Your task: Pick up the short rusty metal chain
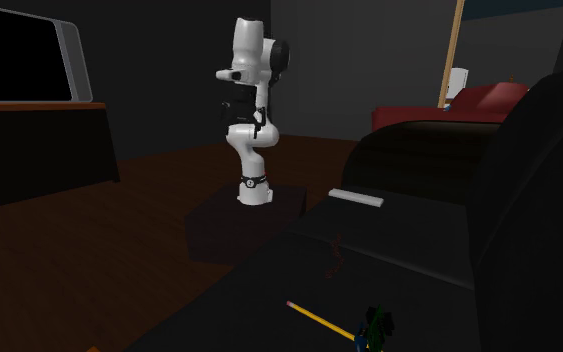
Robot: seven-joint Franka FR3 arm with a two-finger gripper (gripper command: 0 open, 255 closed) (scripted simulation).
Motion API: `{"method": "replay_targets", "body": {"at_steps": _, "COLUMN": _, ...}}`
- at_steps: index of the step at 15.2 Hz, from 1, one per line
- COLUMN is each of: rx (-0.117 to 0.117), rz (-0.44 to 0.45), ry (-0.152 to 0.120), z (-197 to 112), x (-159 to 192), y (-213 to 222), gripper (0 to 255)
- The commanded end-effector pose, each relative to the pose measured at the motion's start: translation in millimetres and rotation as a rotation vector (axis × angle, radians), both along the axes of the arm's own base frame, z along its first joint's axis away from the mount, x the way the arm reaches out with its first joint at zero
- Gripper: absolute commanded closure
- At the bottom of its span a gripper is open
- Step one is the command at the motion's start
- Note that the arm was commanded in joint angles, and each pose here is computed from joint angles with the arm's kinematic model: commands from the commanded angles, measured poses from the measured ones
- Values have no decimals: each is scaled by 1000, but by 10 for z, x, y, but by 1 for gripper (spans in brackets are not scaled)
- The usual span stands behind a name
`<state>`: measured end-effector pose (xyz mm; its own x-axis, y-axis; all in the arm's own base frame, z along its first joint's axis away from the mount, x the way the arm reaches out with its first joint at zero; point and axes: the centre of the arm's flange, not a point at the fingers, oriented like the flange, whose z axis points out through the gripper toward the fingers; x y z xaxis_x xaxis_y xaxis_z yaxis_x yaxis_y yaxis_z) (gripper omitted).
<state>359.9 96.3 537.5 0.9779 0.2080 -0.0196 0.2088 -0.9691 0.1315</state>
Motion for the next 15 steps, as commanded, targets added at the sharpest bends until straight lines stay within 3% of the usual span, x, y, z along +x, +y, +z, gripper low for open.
{"method": "replay_targets", "body": {"at_steps": 1, "rx": -2, "rz": 1, "ry": -1, "z": -142, "x": 113, "y": 220, "gripper": 0}}
{"method": "replay_targets", "body": {"at_steps": 15, "rx": -20, "rz": 10, "ry": -3, "z": -1026, "x": 1013, "y": 1598, "gripper": 0}}
